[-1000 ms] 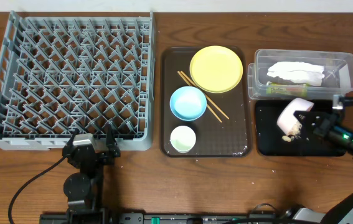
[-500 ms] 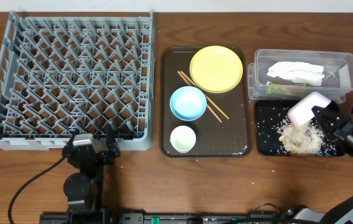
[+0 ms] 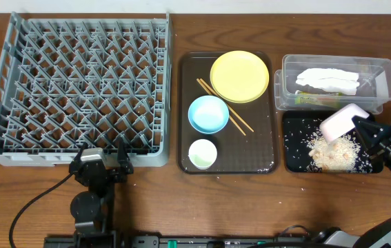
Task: Sort waste into correct bins and load items into the dishwasher
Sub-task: 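Carry the pink bowl over the black tray and tip out the rice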
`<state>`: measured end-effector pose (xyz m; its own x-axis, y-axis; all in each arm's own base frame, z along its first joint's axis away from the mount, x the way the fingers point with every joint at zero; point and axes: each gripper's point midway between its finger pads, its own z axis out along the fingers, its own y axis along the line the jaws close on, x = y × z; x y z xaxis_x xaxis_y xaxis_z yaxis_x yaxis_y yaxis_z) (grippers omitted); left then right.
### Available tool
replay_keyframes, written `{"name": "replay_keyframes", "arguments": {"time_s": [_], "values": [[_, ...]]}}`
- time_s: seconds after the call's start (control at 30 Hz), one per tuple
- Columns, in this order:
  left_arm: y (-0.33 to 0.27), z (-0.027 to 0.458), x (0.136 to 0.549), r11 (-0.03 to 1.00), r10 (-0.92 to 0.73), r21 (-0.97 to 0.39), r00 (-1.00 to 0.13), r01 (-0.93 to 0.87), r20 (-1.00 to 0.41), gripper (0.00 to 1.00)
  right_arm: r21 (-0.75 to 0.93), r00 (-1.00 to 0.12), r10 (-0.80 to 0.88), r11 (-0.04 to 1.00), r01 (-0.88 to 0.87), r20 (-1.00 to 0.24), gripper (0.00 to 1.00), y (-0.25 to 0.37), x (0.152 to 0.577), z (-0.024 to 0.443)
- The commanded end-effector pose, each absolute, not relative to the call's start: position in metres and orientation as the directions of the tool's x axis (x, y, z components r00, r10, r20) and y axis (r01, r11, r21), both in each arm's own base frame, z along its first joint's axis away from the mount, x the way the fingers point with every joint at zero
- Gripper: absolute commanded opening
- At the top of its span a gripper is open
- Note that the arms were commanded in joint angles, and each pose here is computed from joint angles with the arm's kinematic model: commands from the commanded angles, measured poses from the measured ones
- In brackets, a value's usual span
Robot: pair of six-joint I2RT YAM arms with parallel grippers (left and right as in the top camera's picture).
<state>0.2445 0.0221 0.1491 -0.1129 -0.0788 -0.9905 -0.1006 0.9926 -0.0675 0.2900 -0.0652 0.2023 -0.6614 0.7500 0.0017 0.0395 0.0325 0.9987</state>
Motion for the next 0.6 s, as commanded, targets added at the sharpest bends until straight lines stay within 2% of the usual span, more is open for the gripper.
{"name": "replay_keyframes", "arguments": {"time_s": [0.0, 0.23, 0.57], "values": [[0.025, 0.132, 0.243, 0.991, -0.078, -0.059, -0.166, -0.12, -0.983, 0.89, 0.999, -0.66, 0.75, -0.029, 0.041, 0.049, 0.01, -0.067, 0.289, 0.21], [0.025, 0.132, 0.243, 0.991, -0.078, -0.059, -0.166, -0.12, -0.983, 0.89, 0.999, -0.656, 0.754, -0.012, 0.032, 0.03, 0.01, -0.07, 0.29, 0.21], [0.025, 0.132, 0.243, 0.991, -0.078, -0.059, -0.166, -0.12, -0.983, 0.89, 0.995, -0.651, 0.759, 0.082, 0.05, -0.03, 0.01, -0.071, 0.295, 0.198]]}}
